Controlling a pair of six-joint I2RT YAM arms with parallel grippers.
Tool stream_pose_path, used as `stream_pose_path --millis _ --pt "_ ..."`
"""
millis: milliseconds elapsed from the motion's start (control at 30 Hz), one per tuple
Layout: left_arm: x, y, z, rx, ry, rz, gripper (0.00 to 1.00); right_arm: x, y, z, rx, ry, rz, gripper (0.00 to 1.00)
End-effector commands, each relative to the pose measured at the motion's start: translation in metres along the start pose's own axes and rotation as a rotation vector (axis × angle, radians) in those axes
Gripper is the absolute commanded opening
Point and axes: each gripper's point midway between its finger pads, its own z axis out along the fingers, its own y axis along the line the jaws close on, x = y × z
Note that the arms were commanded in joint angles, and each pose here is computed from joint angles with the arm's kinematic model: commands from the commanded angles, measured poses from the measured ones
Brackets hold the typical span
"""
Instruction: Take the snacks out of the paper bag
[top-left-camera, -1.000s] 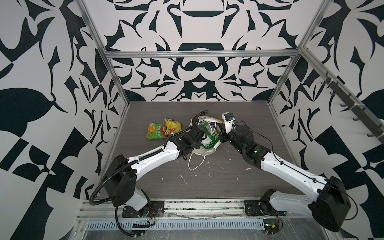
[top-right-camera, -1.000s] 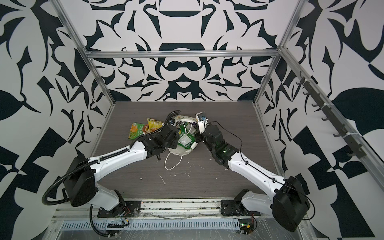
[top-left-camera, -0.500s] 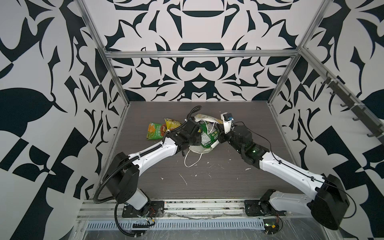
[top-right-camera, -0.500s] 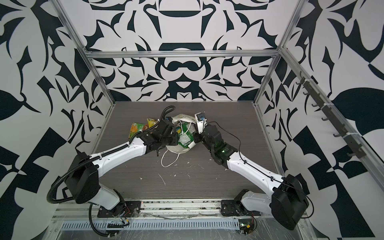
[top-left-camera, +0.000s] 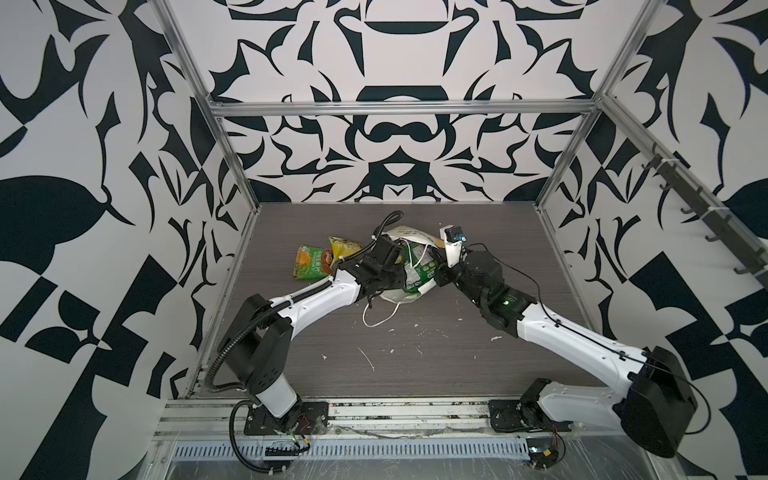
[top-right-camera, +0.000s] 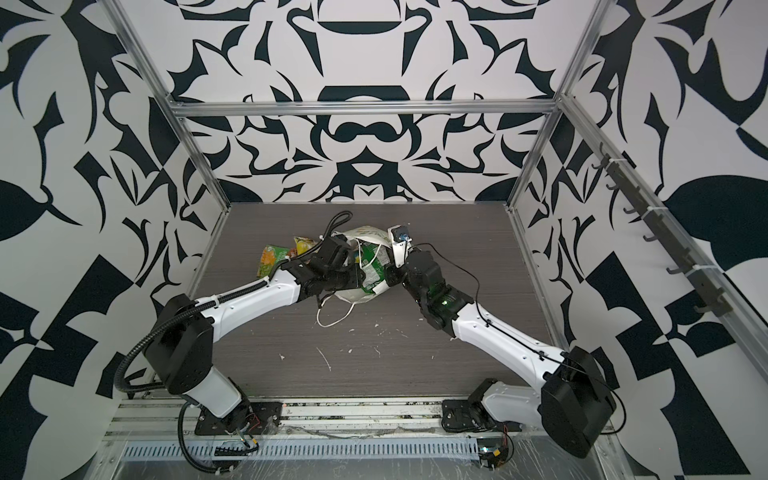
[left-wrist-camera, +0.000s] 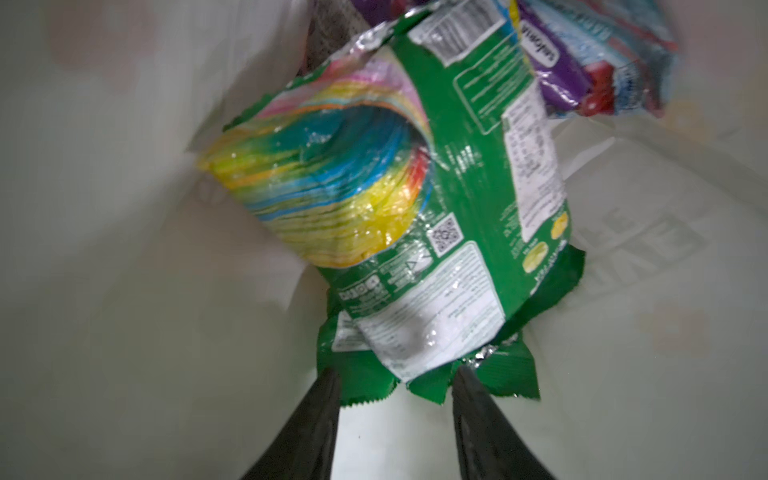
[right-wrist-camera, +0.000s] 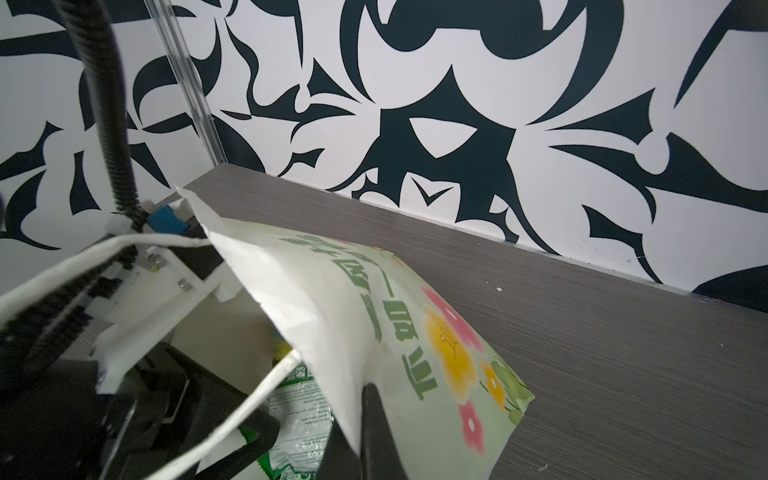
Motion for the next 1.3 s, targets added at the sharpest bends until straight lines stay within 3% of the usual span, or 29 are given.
stream_pose_path --millis 0,300,433,600,733,967,1267 --pt "-0.011 0.005 0.008 -0.008 -0.017 -0.048 0.47 -0.039 0.002 -0.007 -0.006 -0.124 0.022 0.00" --pt "-0.012 -0.008 0.028 0.058 -0.011 -0.022 0.45 -0.040 0.003 -0.006 -0.006 -0.127 0.014 0.00" --pt "-0.013 -0.011 0.033 0.077 -0.016 -0.014 0.34 -0.040 0.002 -0.005 0.000 -0.128 0.014 0.00" --pt "-0.013 -0.010 0.035 0.068 -0.018 0.003 0.07 -0.037 0.001 -0.004 0.005 -0.121 0.012 0.00" --pt "-0.016 -0.008 0.028 0.051 -0.030 0.028 0.01 -0.035 -0.002 -0.003 0.024 -0.117 0.007 0.00" --pt "-0.026 -0.007 0.005 0.032 -0.078 0.072 0.00 -0.033 -0.010 0.000 0.072 -0.109 0.005 0.00" --pt "-0.022 -0.019 -0.027 0.111 -0.078 0.103 0.00 -0.028 -0.024 0.003 0.162 -0.082 -0.006 0.00"
